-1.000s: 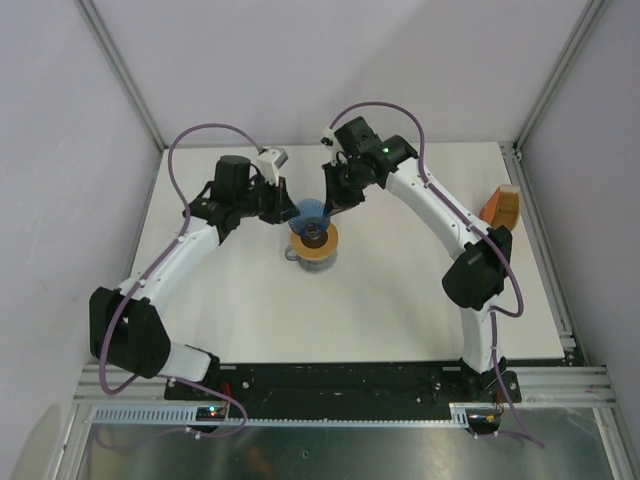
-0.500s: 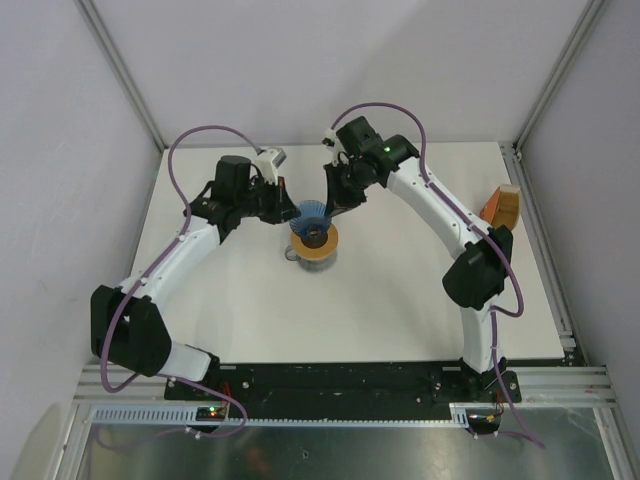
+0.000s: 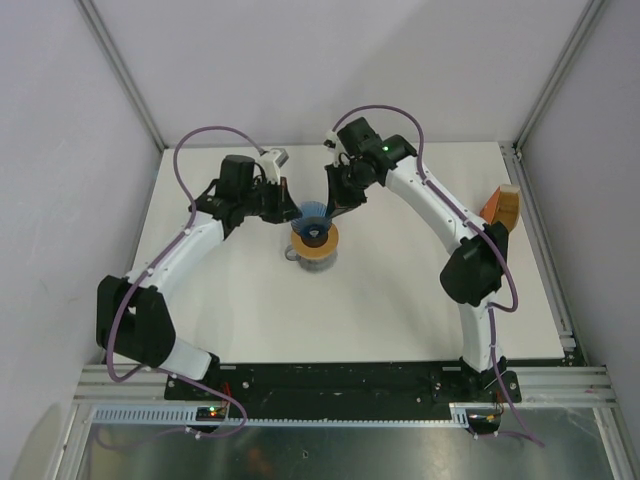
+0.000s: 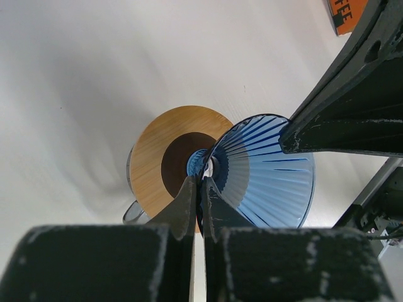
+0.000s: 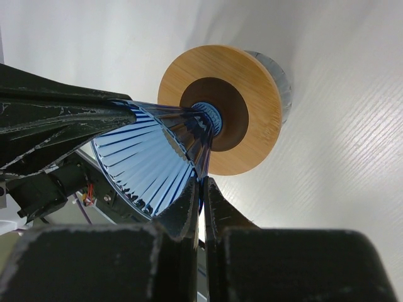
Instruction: Place the coffee filter in the dripper
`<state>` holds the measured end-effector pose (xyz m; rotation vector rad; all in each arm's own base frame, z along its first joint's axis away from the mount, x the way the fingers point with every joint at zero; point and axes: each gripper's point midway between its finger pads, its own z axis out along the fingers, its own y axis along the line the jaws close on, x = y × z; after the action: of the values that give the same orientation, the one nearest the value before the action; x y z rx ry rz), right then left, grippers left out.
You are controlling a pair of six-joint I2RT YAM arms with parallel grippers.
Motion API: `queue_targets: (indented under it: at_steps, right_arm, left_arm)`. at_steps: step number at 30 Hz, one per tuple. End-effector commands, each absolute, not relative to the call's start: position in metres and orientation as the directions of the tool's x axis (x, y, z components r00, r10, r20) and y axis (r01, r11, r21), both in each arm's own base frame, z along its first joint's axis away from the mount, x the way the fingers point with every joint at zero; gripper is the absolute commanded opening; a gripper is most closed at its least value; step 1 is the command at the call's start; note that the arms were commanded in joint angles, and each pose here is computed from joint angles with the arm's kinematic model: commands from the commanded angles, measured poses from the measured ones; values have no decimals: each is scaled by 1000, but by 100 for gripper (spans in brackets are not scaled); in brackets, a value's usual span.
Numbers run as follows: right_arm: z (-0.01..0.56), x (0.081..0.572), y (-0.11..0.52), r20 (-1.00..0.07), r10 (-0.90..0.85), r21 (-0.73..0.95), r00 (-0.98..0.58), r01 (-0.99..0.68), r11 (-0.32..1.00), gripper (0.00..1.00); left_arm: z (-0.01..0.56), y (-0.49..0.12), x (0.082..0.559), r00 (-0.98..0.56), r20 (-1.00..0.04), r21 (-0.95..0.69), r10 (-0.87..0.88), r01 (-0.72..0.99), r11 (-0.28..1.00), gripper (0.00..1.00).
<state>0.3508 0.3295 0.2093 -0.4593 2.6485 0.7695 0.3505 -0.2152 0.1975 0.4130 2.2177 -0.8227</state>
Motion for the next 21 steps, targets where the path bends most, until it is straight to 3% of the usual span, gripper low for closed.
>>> queue_targets:
  at_steps: [1,21]
  right_arm:
    - [221,367,337,-471,-182,467,-863,-419,779,0]
    - [184,358,332,-382,-203,481,-902,-382,789,0]
  left_arm:
    - [215,-227,347,-682,-730,-465,43,542,700,0]
    - [168,-213,334,-759,-647,-488,78,490,723,0]
